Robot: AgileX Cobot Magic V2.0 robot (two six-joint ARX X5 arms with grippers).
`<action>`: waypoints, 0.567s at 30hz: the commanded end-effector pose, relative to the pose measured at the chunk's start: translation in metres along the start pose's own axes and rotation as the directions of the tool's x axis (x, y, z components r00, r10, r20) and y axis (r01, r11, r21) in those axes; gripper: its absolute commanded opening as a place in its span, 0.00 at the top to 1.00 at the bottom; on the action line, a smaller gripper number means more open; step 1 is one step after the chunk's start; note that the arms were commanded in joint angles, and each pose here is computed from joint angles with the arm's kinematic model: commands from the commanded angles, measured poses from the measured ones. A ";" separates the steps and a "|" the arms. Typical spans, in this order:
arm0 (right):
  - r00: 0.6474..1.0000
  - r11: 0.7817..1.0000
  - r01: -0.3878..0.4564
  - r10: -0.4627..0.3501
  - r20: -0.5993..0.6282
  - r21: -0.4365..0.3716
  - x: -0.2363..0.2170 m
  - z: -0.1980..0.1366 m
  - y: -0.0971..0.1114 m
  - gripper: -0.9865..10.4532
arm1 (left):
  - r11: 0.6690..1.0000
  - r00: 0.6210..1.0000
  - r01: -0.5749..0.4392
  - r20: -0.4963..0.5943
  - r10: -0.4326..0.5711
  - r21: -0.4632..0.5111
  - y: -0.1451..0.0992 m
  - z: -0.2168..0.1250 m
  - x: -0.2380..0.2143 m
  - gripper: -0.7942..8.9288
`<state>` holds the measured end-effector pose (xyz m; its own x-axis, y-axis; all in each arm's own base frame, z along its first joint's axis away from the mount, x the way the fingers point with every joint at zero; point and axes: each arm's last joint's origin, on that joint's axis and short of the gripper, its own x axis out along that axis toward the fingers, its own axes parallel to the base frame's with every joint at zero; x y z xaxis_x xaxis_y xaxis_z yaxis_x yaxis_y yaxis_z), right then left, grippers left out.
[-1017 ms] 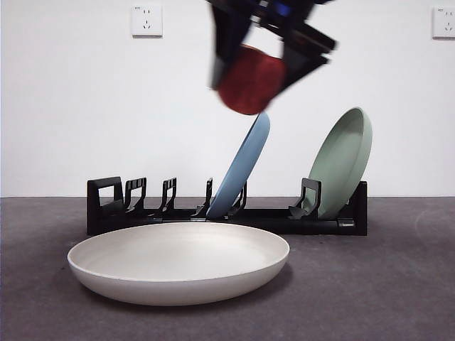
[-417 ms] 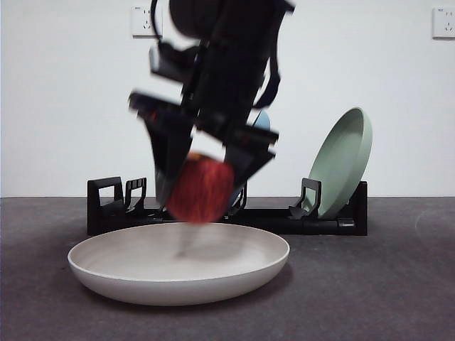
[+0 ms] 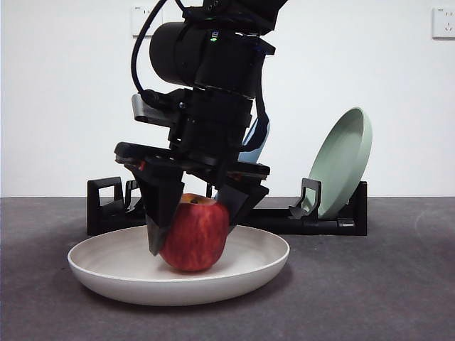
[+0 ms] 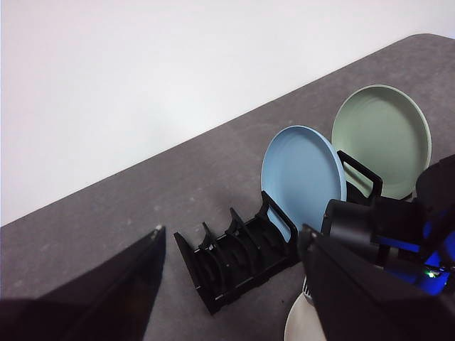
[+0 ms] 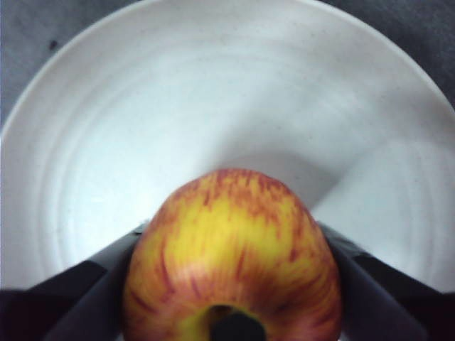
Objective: Take the yellow plate from the plate rack,put the plate on the table,take the apple from the table,put the apple in the plate
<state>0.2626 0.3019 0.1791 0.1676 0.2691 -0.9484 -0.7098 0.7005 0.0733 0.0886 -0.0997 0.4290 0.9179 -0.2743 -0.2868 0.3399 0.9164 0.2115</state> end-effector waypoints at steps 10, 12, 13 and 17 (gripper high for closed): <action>1.000 1.000 -0.001 0.001 -0.018 -0.023 0.004 -0.001 0.001 0.41 | 1.000 1.000 -0.004 -0.018 0.005 0.008 0.001 -0.002 0.000 0.60; 1.000 1.000 -0.001 0.001 -0.019 -0.023 0.004 -0.001 0.001 0.39 | 1.000 1.000 -0.005 -0.025 0.005 -0.001 0.001 -0.003 0.000 0.60; 1.000 1.000 -0.001 0.000 -0.020 -0.023 0.004 -0.001 0.001 0.39 | 1.000 1.000 -0.005 -0.028 0.005 0.002 0.001 -0.004 0.000 0.60; 1.000 1.000 -0.001 0.000 -0.022 -0.023 0.003 -0.001 0.001 0.39 | 1.000 0.999 -0.004 -0.033 0.004 0.001 0.001 -0.004 0.000 0.60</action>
<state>0.2615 0.3010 0.1787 0.1576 0.2590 -0.9529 -0.7217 0.6889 0.0679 0.0877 -0.0984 0.4252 0.9100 -0.2631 -0.3205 0.3434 0.9114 0.2267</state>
